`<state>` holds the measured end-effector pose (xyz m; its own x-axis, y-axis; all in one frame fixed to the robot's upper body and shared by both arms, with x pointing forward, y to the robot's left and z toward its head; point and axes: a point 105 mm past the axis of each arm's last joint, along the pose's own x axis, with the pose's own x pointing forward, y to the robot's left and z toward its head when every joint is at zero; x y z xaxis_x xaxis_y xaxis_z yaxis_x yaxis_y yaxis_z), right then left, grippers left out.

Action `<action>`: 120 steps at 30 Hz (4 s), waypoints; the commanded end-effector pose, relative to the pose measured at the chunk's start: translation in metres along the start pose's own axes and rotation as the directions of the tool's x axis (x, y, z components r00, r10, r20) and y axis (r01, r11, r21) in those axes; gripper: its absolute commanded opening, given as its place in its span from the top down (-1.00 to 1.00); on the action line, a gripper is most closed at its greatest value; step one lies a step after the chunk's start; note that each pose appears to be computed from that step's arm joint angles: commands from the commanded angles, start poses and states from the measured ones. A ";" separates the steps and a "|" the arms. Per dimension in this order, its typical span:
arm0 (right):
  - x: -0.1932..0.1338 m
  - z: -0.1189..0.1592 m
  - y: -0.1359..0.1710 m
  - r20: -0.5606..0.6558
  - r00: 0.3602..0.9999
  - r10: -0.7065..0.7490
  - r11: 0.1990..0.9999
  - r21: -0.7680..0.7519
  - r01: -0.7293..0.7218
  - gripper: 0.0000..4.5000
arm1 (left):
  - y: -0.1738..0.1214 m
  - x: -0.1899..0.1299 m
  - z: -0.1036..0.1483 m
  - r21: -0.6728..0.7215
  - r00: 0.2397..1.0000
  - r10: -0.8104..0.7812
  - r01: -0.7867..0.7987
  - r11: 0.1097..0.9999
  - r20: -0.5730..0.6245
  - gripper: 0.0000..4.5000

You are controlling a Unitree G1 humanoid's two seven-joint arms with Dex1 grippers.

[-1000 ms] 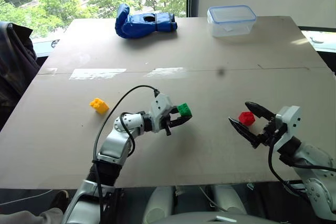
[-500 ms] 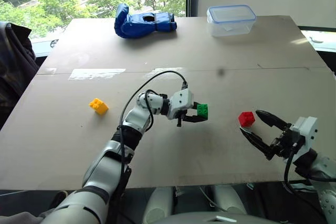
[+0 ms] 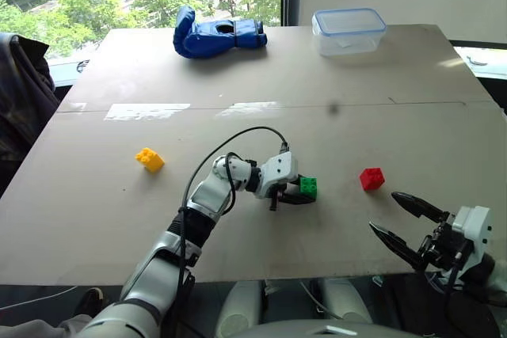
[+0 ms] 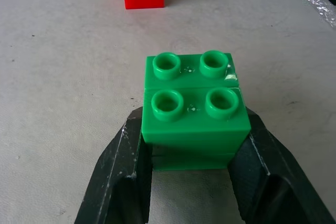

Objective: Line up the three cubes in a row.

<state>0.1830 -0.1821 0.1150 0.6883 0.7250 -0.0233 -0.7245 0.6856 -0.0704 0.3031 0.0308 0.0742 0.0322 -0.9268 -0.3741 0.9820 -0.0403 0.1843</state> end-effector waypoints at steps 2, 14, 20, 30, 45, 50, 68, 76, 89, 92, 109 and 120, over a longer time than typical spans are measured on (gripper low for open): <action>0.001 0.007 0.000 0.026 0.999 0.018 0.999 -0.036 -0.017 -0.79 | -0.001 0.005 0.002 0.037 0.999 0.045 -0.045 0.998 -0.007 0.25; 0.006 0.009 0.000 0.039 0.999 0.025 0.998 -0.051 -0.023 -0.79 | -0.004 0.014 0.003 0.011 0.999 0.047 -0.047 0.999 0.004 -0.07; 0.008 0.011 0.002 0.040 0.999 0.025 0.998 -0.050 -0.023 -0.79 | 0.003 0.012 0.004 0.004 0.997 0.073 -0.073 0.997 0.005 -0.98; 0.009 0.013 0.003 0.048 0.998 0.033 0.998 -0.051 -0.030 -0.79 | 0.015 -0.008 0.024 0.012 0.981 0.156 -0.158 0.987 0.112 -0.98; 0.044 0.043 0.012 0.147 0.967 0.206 0.978 -0.053 -0.201 -0.79 | -0.027 -0.110 0.042 -0.140 0.860 0.465 -0.444 0.885 0.212 -0.98; 0.053 0.045 0.013 0.149 0.948 0.281 0.959 -0.062 -0.275 -0.79 | -0.007 -0.158 0.025 -0.180 0.459 0.881 -0.862 0.474 0.119 -0.98; 0.073 0.046 0.007 0.148 0.904 0.401 0.916 -0.088 -0.392 -0.79 | -0.027 -0.233 -0.080 -0.092 -0.389 0.809 -0.877 -0.472 -0.441 -0.98; 0.074 0.049 0.005 0.147 0.904 0.402 0.915 -0.108 -0.389 -0.79 | 0.005 -0.217 -0.070 -0.118 -0.333 0.867 -0.909 -0.399 -0.372 -0.98; 0.076 0.049 0.006 0.148 0.901 0.408 0.912 -0.123 -0.392 -0.79 | 0.016 -0.229 -0.082 -0.195 -0.446 0.768 -0.793 -0.577 -0.460 -0.88; 0.076 0.049 0.006 0.147 0.901 0.408 0.911 -0.123 -0.393 -0.79 | 0.014 -0.230 -0.081 -0.210 -0.462 0.758 -0.773 -0.599 -0.460 -0.41; 0.074 0.048 0.008 0.147 0.906 0.397 0.917 -0.111 -0.383 -0.79 | 0.029 -0.198 -0.066 -0.337 -0.015 0.949 -0.933 -0.127 -0.315 0.29; 0.066 0.041 0.004 0.124 0.928 0.352 0.934 -0.112 -0.340 -0.79 | 0.005 -0.113 -0.036 -0.077 0.893 0.448 -0.451 0.889 -0.048 0.29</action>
<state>0.2274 -0.1268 0.1431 0.3783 0.9236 0.0624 -0.9175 0.3830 -0.1068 0.3177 0.1587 0.0834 0.5731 -0.7710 -0.2776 0.8191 0.5284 0.2236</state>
